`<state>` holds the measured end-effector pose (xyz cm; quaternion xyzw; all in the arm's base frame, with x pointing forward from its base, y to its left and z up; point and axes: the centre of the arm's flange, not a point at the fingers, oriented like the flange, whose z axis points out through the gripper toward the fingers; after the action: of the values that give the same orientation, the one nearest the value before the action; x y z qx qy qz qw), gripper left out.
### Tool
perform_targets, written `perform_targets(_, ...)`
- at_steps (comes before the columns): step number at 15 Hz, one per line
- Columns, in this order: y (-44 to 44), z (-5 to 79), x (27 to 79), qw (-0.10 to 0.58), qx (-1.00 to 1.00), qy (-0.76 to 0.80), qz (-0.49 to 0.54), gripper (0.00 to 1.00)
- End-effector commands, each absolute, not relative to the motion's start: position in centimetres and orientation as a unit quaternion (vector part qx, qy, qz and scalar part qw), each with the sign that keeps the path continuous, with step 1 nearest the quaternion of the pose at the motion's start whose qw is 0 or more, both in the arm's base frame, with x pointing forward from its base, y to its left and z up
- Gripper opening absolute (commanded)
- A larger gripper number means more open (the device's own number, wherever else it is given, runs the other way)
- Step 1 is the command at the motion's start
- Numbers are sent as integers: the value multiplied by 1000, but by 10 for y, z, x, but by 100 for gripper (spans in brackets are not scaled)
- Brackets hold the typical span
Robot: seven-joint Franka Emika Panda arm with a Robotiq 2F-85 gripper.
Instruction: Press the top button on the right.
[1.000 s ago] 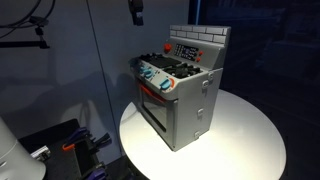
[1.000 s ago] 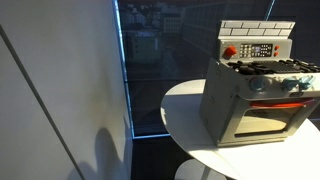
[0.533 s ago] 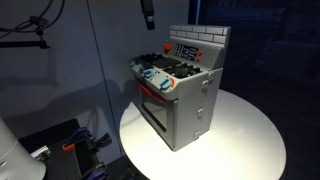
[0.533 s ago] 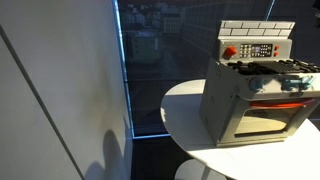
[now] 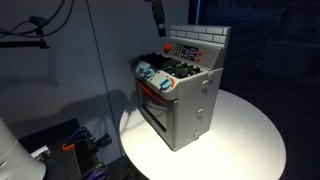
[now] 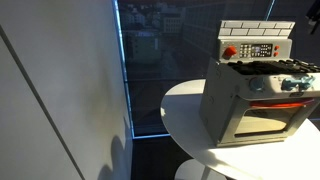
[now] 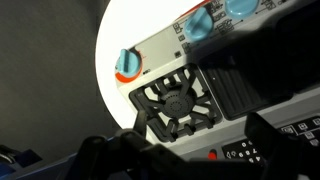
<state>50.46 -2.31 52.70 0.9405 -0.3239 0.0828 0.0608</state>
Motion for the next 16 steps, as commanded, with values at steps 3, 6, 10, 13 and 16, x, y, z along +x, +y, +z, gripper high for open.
perform_targets(3,-45,523,526,64,930,-346,107,100)
perform_targets(6,-48,527,528,71,929,-341,123,100)
perform_targets(10,-47,519,521,64,933,-335,114,100)
perform_targets(13,-47,520,522,64,933,-335,115,100)
perform_targets(16,-49,516,527,66,927,-349,120,100)
